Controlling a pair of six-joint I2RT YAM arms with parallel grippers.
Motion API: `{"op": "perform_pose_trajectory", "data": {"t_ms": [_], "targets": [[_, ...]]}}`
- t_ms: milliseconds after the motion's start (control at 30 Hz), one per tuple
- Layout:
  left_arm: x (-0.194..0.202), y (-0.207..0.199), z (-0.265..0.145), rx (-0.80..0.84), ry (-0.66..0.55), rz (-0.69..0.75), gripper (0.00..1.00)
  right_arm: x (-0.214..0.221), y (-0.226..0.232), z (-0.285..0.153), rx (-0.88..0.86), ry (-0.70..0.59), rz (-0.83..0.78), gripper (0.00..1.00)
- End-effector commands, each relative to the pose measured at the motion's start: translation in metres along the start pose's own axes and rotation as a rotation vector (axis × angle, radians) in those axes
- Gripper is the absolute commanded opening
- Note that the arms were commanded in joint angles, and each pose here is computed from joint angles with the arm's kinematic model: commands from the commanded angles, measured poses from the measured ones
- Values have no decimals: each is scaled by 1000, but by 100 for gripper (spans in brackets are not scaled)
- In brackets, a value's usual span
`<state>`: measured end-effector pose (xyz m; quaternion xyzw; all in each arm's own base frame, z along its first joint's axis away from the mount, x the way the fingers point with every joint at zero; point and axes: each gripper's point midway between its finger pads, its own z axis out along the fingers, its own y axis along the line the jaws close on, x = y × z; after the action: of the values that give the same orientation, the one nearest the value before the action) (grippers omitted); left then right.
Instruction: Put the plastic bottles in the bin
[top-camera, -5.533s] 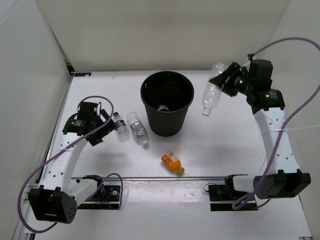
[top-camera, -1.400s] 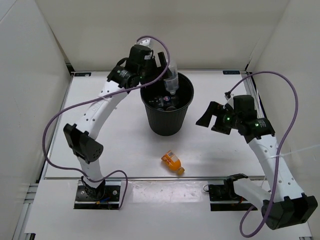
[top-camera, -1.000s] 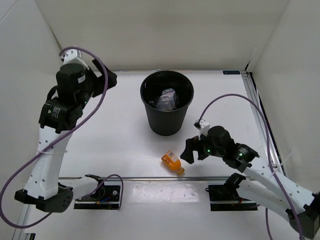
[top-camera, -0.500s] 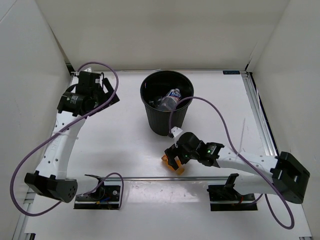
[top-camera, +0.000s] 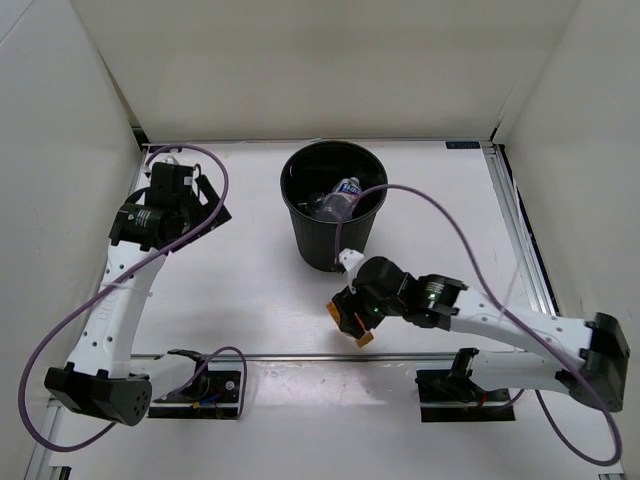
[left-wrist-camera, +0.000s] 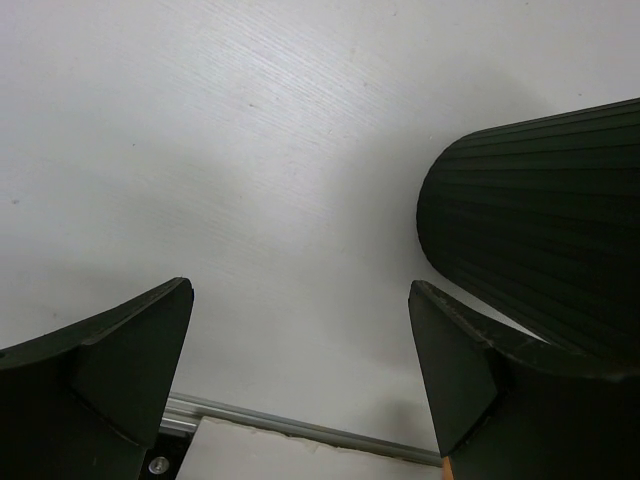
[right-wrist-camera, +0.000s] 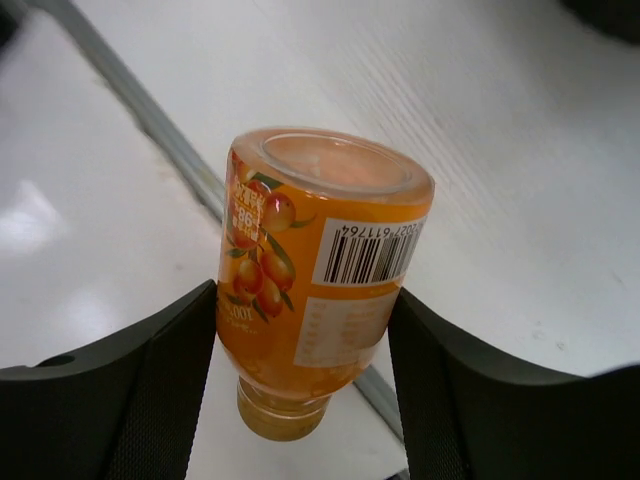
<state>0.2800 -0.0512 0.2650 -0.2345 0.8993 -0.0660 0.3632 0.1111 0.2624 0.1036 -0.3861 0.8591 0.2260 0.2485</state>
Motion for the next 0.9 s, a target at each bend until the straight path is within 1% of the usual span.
{"op": "perform_pose_trajectory", "data": {"t_ms": [0, 67, 100, 133, 167, 200, 233, 267, 300, 333, 367, 400, 433, 467, 533, 567, 600, 633, 667, 700, 733, 767, 800, 833, 867], "targets": [[-1, 5, -9, 11, -30, -38, 100, -45, 16, -61, -6, -129, 3, 22], [3, 7, -6, 3, -20, -35, 100, -64, 19, -95, 11, -193, -7, 18], [1, 9, -8, 3, -29, -43, 100, -98, 24, -129, 14, -305, 15, 16], [1, 9, -6, 3, -29, -44, 100, -112, 19, -147, 48, -354, 25, 16], [1, 9, -6, 3, -29, -44, 100, -135, 5, -169, 139, -451, 53, 16], [1, 9, -6, 3, -29, -44, 100, -153, 0, -179, 188, -493, 70, 16], [1, 9, -6, 3, -29, -44, 100, -185, -9, -212, 234, -598, 97, 16], [1, 9, -6, 3, -29, -44, 100, -204, -26, -208, 332, -589, 65, 16], [1, 9, -6, 3, -29, -44, 100, -219, -23, -211, 338, -599, 37, 19], [2, 9, -3, -4, -21, -42, 100, -246, -29, -234, 361, -665, 49, 22], [2, 9, -3, -4, -21, -41, 100, -261, -35, -212, 395, -621, 32, 25], [1, 7, 0, -4, -21, -51, 100, -272, -45, -209, 419, -616, 33, 32], [5, 7, 2, -1, -8, -49, 100, -280, -49, -202, 422, -601, 21, 35], [6, 7, 5, -7, 1, -47, 100, -298, -51, -191, 429, -594, 10, 36], [3, 5, 3, -1, -7, -49, 100, -312, -64, -181, 451, -588, 30, 38], [3, 5, 3, -1, -7, -49, 100, -315, -68, -164, 446, -552, 27, 40], [5, 7, 3, -6, 0, -47, 100, -321, -73, -168, 446, -559, 46, 46], [3, 8, 3, -16, -8, -47, 100, -321, -72, -163, 438, -546, 42, 58], [3, 9, 3, -16, -8, -38, 100, -316, -73, -157, 438, -519, 56, 66], [5, 10, 3, -22, -1, -36, 100, -316, -74, -157, 441, -527, 86, 76], [4, 12, 3, -30, -7, -36, 100, -309, -75, -154, 442, -507, 95, 94], [7, 14, 2, -37, 2, -34, 100, -306, -74, -165, 448, -527, 111, 100], [6, 15, 3, -45, -3, -34, 100, -303, -76, -172, 460, -540, 124, 100], [5, 19, 0, -52, -5, -41, 100, -301, -76, -194, 473, -587, 158, 100], [5, 19, 0, -52, -5, -41, 100, -299, -85, -206, 507, -620, 202, 100]]}}
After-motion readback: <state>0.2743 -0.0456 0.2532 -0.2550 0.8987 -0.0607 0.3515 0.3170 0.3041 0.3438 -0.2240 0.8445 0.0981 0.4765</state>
